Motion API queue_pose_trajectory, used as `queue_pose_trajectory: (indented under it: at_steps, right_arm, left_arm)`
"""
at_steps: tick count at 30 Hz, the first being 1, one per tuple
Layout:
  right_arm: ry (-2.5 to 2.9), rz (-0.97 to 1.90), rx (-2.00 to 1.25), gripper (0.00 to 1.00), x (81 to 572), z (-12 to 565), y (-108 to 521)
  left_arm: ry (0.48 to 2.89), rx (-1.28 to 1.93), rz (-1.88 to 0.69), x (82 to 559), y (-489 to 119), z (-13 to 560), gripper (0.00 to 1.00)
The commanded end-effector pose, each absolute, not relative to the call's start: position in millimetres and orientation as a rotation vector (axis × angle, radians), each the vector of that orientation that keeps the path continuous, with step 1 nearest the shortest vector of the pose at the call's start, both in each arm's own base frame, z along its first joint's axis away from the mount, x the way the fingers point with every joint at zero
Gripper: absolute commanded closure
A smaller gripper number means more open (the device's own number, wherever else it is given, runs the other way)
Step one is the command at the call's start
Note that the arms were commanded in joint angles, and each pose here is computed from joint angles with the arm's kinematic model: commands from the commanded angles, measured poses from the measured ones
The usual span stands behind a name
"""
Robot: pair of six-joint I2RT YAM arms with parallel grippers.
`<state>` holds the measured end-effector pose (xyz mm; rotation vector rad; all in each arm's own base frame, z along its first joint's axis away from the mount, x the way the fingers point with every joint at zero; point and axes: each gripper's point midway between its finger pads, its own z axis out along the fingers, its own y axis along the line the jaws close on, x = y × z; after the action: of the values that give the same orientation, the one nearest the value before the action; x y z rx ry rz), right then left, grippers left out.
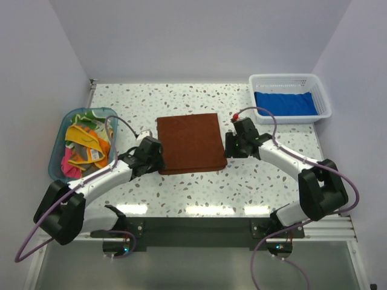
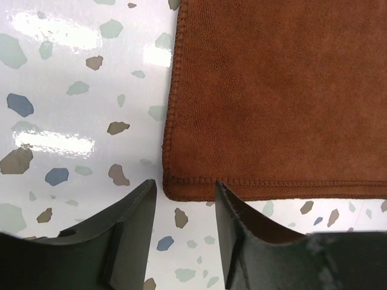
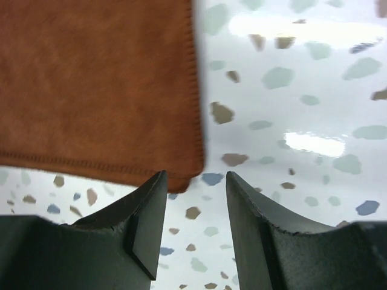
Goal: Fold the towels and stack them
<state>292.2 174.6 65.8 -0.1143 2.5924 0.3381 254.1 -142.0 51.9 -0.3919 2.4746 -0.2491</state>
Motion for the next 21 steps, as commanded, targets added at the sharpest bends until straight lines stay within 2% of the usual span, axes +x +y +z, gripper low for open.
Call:
queue_pose_trajectory:
  at_steps: [1,13,21]
  right_arm:
    - [2.581,0.429,0.124,0.52,298.9,62.3,162.1]
    - [2.583,0.486,0.228,0.52,303.9,39.8,156.4]
    - [2.594,0.488,0.220,0.53,303.4,33.4,156.3]
  left_arm:
    - [2.410,-0.462,-0.255,273.2,-147.6,57.4,0.53]
    - [2.476,-0.463,-0.198,274.5,-149.8,32.3,0.62]
    - [2.459,-0.456,-0.204,281.5,-152.5,40.7,0.59]
